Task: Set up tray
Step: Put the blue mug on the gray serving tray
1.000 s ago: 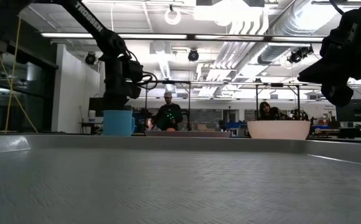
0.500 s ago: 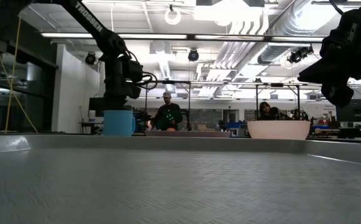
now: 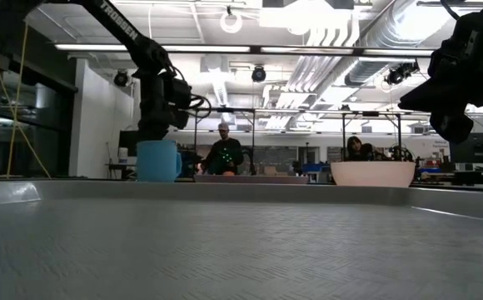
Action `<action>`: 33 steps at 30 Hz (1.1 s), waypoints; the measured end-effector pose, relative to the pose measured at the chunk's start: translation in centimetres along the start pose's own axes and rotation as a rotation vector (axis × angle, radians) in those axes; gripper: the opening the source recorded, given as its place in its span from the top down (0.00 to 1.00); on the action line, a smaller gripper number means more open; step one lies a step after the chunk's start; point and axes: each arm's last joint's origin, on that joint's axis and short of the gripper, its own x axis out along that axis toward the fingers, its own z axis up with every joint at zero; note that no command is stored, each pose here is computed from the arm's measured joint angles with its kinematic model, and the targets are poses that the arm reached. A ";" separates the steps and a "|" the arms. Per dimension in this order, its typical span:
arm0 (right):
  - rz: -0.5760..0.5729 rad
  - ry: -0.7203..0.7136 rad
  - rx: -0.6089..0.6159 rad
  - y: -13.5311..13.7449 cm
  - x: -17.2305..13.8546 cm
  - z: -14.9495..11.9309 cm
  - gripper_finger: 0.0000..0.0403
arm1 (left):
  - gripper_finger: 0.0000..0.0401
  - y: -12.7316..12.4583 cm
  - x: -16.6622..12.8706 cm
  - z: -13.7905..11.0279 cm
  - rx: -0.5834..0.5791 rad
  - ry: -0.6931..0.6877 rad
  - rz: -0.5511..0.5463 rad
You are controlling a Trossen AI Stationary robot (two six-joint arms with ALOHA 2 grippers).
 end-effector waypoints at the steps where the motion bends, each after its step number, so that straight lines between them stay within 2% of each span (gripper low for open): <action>1: 0.001 -0.001 0.000 0.0 0.0 0.0 0.97 | 0.95 0.0 -0.5 0.2 0.011 -0.003 0.000; 6: 0.006 -0.007 0.000 0.0 0.0 0.0 0.97 | 0.95 -0.6 -4.1 1.5 0.104 -0.034 0.008; 10: 0.006 -0.007 -0.002 0.0 0.0 0.0 0.97 | 0.95 -2.2 -8.0 2.9 0.227 -0.112 -0.011; 15: 0.005 -0.007 -0.003 0.0 0.0 0.0 0.97 | 0.95 -5.7 -12.9 4.3 0.377 -0.231 -0.001; 19: 0.006 -0.007 -0.003 0.0 0.0 0.0 0.97 | 0.95 -8.8 -15.6 5.0 0.465 -0.312 0.018; 24: 0.006 -0.007 -0.003 0.0 0.0 0.0 0.97 | 0.95 -13.7 -17.1 5.6 0.564 -0.374 -0.005; 33: 0.016 0.001 0.007 0.1 0.0 0.0 0.97 | 0.95 -24.0 -16.6 5.4 0.732 -0.421 -0.123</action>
